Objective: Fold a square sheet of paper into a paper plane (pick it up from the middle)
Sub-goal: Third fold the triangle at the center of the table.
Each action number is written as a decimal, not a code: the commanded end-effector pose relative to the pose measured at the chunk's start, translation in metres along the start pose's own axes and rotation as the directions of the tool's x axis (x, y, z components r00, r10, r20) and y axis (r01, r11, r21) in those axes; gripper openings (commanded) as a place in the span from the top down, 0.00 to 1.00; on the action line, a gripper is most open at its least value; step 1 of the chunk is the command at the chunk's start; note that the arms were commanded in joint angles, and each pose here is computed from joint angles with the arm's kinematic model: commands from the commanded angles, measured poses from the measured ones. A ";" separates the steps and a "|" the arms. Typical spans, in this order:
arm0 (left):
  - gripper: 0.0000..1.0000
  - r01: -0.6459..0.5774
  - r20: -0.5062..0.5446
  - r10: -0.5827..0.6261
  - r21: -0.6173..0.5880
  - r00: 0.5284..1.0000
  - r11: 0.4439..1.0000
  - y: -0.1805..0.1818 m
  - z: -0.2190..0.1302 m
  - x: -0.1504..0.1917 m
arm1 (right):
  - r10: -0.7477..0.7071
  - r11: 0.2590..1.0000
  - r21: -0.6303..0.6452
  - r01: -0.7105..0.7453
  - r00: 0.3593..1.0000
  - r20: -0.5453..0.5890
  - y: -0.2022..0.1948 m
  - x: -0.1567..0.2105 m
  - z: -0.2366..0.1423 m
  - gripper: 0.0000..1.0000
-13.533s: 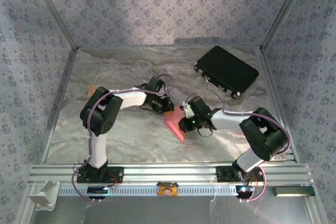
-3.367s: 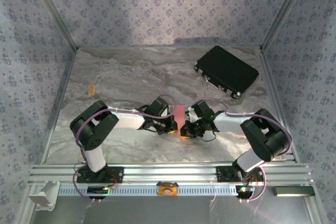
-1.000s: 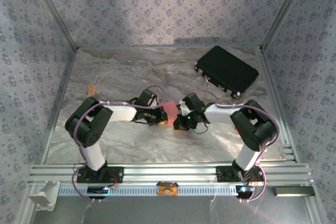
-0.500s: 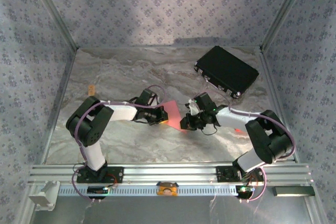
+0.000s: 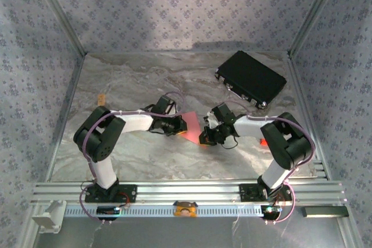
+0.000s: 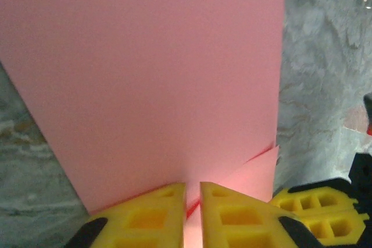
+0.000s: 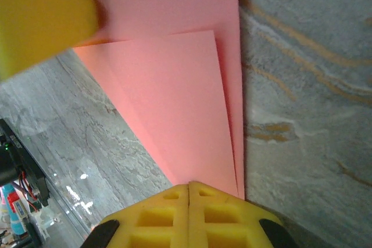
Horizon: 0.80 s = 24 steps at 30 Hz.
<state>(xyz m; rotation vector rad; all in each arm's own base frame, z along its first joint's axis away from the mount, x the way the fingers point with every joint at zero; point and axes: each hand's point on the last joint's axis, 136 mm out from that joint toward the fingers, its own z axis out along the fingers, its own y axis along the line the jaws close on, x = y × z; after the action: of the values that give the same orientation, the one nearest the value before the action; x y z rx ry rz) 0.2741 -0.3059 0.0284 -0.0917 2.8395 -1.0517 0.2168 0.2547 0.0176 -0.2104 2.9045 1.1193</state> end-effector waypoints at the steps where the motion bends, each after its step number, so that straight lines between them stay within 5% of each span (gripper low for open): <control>1: 0.81 -0.079 0.063 0.081 -0.044 0.995 0.996 -0.027 -0.024 -0.015 | 0.074 0.996 0.047 -0.074 0.997 -0.008 -0.012 0.013 0.002 1.00; 13: 0.88 0.013 0.051 -0.016 0.069 0.999 0.998 -0.025 -0.002 0.025 | 0.197 0.978 0.068 -0.200 0.980 0.041 -0.017 0.014 0.004 1.00; 24: 0.89 0.084 0.084 -0.083 -0.011 0.993 0.996 0.024 0.003 0.018 | 0.194 0.979 0.066 -0.194 0.981 0.010 -0.019 0.021 0.008 1.00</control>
<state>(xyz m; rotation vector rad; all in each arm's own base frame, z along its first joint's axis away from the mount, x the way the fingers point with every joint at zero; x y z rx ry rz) 0.2492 -0.3057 0.0197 -0.1885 2.7940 -1.0662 0.2143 0.2580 0.0176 0.0308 2.9104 1.1446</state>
